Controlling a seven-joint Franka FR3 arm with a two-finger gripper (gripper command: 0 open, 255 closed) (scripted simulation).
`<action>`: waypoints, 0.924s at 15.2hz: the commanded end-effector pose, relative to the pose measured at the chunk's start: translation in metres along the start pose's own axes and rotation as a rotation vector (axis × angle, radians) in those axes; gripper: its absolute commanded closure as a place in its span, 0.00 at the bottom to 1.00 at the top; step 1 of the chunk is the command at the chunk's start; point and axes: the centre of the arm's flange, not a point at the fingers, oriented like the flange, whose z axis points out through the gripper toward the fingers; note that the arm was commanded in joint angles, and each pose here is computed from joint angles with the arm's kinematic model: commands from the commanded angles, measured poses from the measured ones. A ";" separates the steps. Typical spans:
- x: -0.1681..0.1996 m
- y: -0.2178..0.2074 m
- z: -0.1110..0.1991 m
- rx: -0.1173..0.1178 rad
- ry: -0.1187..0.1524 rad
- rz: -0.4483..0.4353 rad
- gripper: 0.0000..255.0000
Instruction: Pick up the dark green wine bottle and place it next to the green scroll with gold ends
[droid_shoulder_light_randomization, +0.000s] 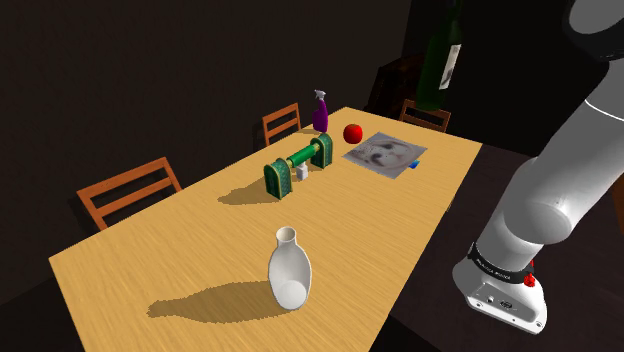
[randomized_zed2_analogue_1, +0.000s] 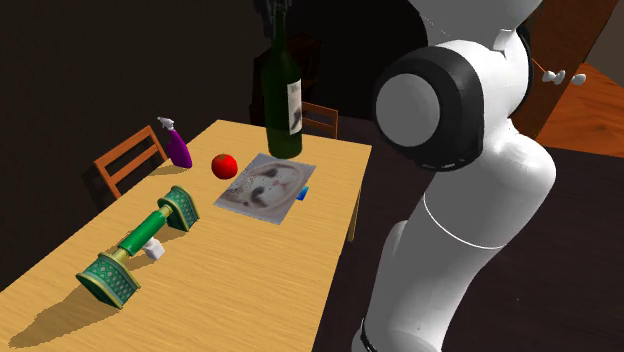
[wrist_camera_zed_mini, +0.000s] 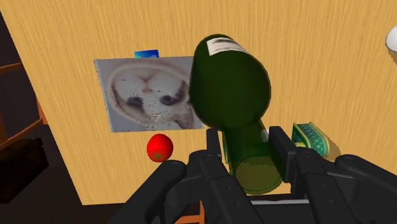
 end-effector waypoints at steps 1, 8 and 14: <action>0.023 -0.004 0.015 0.000 0.001 0.000 1.00; 0.102 -0.018 0.062 0.000 0.001 0.000 1.00; 0.170 -0.029 0.102 0.000 0.001 0.000 1.00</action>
